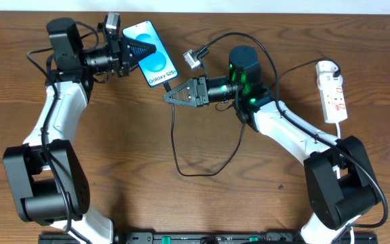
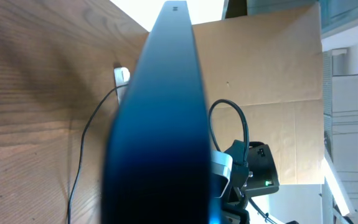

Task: Plug charger to phone and switch on socket
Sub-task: 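Push the USB-C plug up into the phone port with the right gripper, then open the right gripper and pull it back from the plugged phone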

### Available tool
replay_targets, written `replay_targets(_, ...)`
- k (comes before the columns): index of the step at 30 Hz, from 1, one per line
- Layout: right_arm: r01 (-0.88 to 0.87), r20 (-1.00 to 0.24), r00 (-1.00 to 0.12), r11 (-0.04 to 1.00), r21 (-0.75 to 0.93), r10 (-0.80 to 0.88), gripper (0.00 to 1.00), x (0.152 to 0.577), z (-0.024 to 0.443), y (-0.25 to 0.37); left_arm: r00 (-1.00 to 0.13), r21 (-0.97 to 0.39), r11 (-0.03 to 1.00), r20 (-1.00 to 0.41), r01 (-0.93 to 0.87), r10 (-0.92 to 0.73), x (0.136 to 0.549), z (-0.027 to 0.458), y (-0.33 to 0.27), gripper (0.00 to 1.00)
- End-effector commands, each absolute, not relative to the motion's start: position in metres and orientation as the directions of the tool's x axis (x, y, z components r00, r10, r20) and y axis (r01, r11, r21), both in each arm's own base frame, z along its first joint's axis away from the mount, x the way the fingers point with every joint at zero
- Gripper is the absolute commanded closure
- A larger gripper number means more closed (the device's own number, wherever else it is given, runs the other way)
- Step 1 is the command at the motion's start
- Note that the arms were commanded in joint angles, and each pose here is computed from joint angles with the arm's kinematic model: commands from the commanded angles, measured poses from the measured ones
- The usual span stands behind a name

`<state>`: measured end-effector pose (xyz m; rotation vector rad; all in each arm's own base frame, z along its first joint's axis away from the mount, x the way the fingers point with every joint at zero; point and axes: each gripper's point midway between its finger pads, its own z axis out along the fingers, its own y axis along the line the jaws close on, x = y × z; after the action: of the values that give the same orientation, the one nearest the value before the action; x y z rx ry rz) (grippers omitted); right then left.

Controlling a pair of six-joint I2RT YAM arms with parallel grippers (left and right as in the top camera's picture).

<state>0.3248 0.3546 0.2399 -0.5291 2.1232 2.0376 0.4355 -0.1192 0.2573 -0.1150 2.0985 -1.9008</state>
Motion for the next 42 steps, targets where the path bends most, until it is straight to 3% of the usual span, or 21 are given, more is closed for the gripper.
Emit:
replay_targets(1, -0.407, -0.410, -0.912, 0.082, 0.910, 0.021, 0.99, 0.363, 0.249, 0.348, -0.973, -0.979, 0.044, -0.203, 0.200, -0.108, 0.405, 0.275, -0.145, 0.93)
replay_targets(16, -0.383, -0.376, -0.921, 0.053, 0.922, -0.097, 0.96, 0.341, 0.239, 0.347, -0.964, -0.977, 0.057, -0.211, 0.204, -0.164, 0.413, 0.275, -0.122, 0.93)
replay_targets(26, -0.382, -0.375, -0.919, 0.035, 0.923, -0.122, 0.65, 0.335, 0.241, 0.347, -0.964, -0.977, 0.057, -0.211, 0.205, -0.164, 0.413, 0.275, -0.122, 0.93)
replay_targets(33, -0.404, -0.398, -0.908, 0.015, 0.915, -0.131, 0.37, 0.338, 0.244, 0.336, -0.945, -0.958, 0.070, -0.287, 0.279, -0.159, 0.413, 0.274, -0.122, 0.92)
replay_targets(42, -0.408, -0.404, -0.912, 0.058, 0.911, -0.070, 0.16, 0.366, 0.235, 0.294, -0.938, -0.950, 0.078, -0.310, 0.301, -0.154, 0.413, 0.243, -0.122, 0.93)
